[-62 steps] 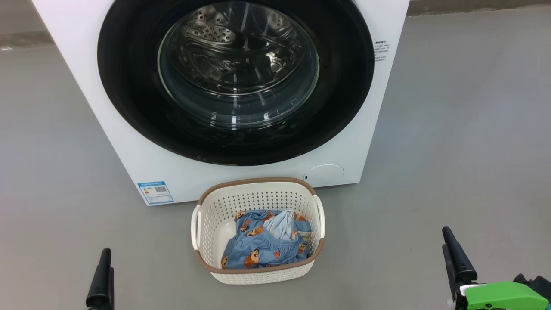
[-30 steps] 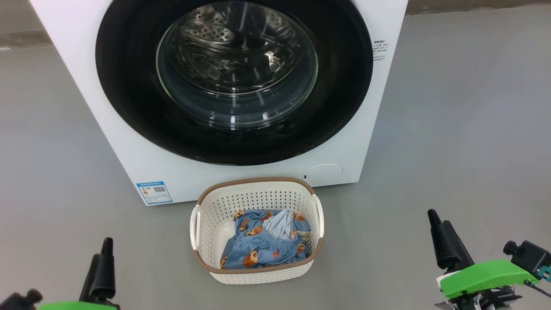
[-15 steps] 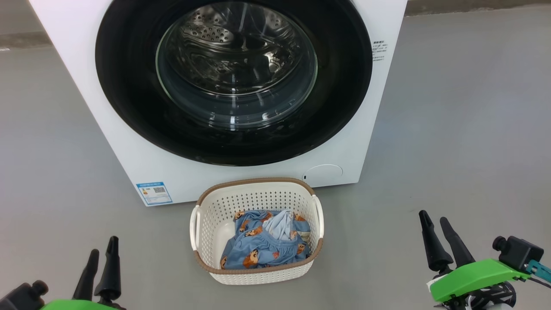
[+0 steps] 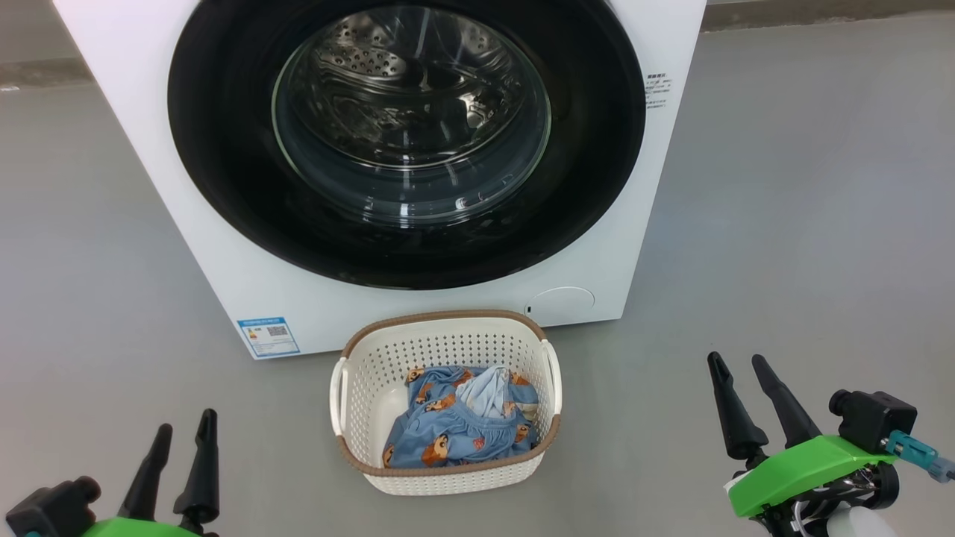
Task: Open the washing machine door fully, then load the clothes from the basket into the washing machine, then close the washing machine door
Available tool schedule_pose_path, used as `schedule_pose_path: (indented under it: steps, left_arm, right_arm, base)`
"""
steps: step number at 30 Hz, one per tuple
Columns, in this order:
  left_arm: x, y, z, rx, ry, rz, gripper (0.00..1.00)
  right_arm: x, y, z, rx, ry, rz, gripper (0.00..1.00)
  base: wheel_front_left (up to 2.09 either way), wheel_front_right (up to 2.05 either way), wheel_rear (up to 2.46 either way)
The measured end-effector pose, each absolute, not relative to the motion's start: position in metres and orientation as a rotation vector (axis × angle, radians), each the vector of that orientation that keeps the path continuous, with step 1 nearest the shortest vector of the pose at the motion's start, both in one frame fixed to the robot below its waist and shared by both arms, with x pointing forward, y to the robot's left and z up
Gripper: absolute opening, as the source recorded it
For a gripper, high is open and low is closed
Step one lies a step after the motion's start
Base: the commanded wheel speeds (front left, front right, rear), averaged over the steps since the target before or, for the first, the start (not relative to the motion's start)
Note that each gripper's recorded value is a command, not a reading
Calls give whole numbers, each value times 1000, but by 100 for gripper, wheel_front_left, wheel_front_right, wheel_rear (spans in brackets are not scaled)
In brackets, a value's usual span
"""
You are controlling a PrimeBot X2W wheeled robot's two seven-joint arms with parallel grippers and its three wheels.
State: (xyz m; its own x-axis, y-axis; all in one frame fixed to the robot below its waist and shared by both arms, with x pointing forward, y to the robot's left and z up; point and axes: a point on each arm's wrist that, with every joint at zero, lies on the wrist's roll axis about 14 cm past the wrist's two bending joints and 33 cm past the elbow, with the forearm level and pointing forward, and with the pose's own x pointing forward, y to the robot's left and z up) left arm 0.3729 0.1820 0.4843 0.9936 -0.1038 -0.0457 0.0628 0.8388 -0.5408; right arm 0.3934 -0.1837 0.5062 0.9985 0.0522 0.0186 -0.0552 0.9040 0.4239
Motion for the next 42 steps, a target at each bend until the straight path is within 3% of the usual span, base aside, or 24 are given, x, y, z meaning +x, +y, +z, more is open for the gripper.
schedule_pose_path:
  steps: [33, 42]
  left_arm:
    - [374, 179, 499, -181, -15, -183, 100]
    - [374, 182, 499, -145, -21, -187, 100]
  right_arm:
    - [396, -167, 525, -23, -104, 169, 100]
    - [401, -169, 537, -61, -145, 159, 100]
  base:
    - [0, 0, 0]
    - [0, 0, 0]
